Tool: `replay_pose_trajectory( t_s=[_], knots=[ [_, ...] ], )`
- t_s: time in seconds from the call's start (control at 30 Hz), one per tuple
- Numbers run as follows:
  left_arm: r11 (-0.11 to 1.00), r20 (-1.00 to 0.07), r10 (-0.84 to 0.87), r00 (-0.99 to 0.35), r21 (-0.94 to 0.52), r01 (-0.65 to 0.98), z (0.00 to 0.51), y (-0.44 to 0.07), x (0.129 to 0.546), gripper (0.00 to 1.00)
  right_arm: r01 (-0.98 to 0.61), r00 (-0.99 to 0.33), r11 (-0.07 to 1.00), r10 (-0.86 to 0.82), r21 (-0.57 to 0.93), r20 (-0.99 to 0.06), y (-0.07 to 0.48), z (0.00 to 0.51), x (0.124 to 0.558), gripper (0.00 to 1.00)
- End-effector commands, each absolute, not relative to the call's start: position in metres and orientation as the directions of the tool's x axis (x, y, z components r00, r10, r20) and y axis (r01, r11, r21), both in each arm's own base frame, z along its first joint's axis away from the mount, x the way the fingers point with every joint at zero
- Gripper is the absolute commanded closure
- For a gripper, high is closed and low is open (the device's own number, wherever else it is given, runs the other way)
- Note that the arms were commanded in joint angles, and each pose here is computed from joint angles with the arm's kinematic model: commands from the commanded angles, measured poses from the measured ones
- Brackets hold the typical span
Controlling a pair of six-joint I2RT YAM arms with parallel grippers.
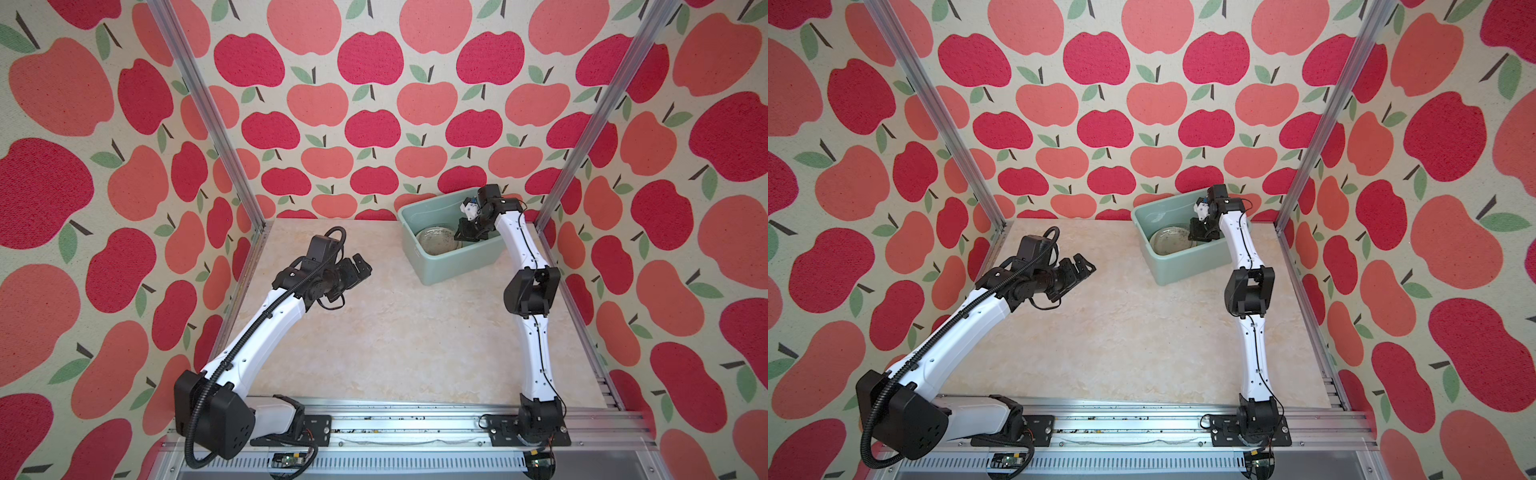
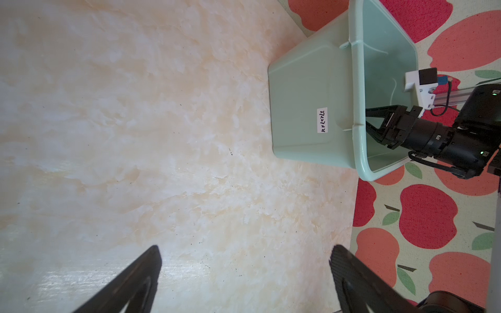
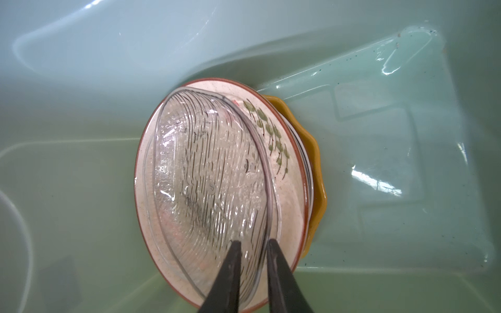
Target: Place the plates into the plastic bin on the countertop
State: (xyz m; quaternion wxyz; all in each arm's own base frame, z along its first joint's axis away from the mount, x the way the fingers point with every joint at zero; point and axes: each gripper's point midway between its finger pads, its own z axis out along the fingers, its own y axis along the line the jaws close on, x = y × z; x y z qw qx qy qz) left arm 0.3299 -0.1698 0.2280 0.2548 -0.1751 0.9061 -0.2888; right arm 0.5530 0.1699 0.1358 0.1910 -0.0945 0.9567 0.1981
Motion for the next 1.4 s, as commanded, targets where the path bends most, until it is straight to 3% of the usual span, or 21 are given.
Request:
replay_pose_trajectory(
  t_s=[0.0, 0.2, 0.4, 0.57, 0.73, 1.0, 1.17, 1.37],
  knots=[
    [0.768, -0.392, -0.461, -0.796, -0.626, -0.137, 0.244, -0.170, 0.335, 0.01, -0.230, -0.909, 0.920, -0.087, 0.318, -0.407, 0.159, 0.143, 0.552, 0.74],
    [0.792, -0.445, -0.454, -0.772, -0.599, -0.120, 0.262, -0.159, 0.329, 0.01, -0.237, -0.852, 0.932, -0.063, 0.275, -0.519, 0.146, 0.206, 0.551, 0.64],
    [0.824, -0.528, -0.448, -0.721, -0.558, -0.104, 0.293, -0.137, 0.311, 0.01, -0.269, -0.770, 0.922, -0.032, 0.278, -0.637, 0.144, 0.287, 0.533, 0.59],
    [0.866, -0.636, -0.425, -0.644, -0.493, -0.085, 0.330, -0.107, 0.285, 0.01, -0.351, -0.696, 0.888, -0.036, 0.296, -0.717, 0.157, 0.353, 0.495, 0.55],
    [0.923, -0.763, -0.359, -0.538, -0.374, -0.085, 0.362, -0.067, 0.253, 0.01, -0.441, -0.639, 0.857, -0.090, 0.268, -0.764, 0.163, 0.388, 0.438, 0.53],
    [0.957, -0.902, -0.266, -0.339, -0.206, -0.203, 0.372, -0.005, 0.220, 0.01, -0.456, -0.479, 0.876, -0.093, 0.157, -0.873, 0.132, 0.383, 0.342, 0.50],
    [0.932, -0.923, -0.207, -0.325, -0.085, -0.352, 0.342, 0.027, 0.220, 0.01, -0.378, -0.479, 0.922, -0.117, 0.084, -0.870, 0.101, 0.327, 0.298, 0.40],
    [0.893, -0.918, -0.207, -0.339, -0.037, -0.448, 0.299, 0.050, 0.232, 0.01, -0.192, -0.528, 0.981, -0.127, -0.028, -0.840, 0.055, 0.244, 0.283, 0.32]
  ],
)
